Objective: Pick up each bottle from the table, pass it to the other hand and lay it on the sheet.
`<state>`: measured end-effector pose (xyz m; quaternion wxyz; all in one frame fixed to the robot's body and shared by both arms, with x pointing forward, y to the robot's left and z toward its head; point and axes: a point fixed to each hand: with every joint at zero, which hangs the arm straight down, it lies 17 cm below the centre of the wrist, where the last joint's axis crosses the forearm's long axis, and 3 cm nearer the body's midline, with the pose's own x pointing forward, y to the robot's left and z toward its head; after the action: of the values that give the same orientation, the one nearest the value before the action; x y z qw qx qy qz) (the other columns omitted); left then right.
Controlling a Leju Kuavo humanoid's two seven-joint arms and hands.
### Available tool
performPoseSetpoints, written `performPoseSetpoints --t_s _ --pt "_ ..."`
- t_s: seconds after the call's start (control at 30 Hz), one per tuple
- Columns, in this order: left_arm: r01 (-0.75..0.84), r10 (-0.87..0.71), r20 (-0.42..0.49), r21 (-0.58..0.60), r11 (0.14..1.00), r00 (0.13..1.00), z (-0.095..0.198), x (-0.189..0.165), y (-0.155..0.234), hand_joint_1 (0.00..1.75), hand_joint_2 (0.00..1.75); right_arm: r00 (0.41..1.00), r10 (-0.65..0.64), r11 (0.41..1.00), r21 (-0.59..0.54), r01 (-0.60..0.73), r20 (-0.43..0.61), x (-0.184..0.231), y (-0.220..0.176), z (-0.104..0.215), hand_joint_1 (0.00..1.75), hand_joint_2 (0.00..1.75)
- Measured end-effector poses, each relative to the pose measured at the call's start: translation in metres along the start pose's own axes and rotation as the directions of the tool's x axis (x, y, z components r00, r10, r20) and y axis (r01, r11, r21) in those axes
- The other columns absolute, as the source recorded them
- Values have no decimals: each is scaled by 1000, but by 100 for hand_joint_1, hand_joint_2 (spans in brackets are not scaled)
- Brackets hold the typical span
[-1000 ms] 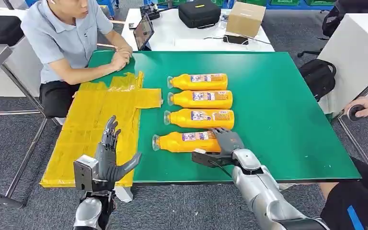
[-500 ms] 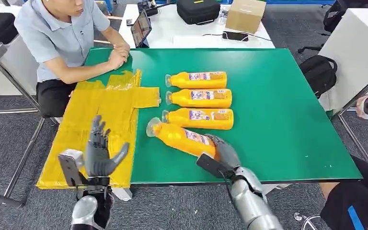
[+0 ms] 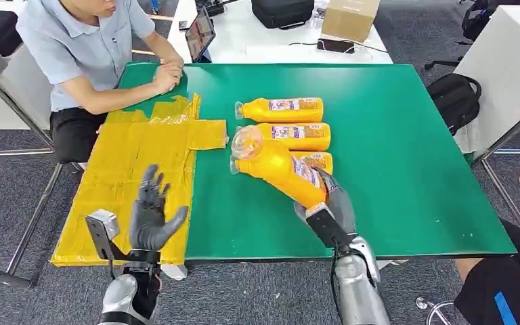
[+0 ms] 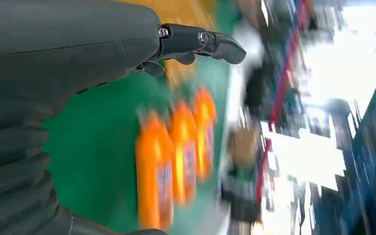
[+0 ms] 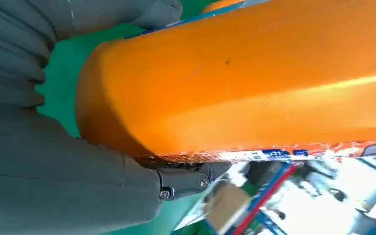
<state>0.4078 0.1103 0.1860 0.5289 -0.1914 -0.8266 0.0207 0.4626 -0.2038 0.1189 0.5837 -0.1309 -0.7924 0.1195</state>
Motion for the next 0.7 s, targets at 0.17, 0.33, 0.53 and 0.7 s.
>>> performPoseSetpoints --t_s 0.17,0.33,0.53,0.7 --pt "84 -81 36 -115 990 996 2 2 -41 0 175 989 -97 995 7 97 110 41 12 -5 175 175" --pt "95 -78 99 -179 979 992 3 16 -65 0 175 985 -123 988 110 109 123 64 49 -7 175 175" --pt "80 -54 121 -223 972 991 4 26 -78 0 175 981 -96 975 215 59 166 80 88 0 175 175" --pt "27 4 118 -262 965 993 6 29 -91 0 175 971 -82 938 345 -1 226 96 144 22 175 175"
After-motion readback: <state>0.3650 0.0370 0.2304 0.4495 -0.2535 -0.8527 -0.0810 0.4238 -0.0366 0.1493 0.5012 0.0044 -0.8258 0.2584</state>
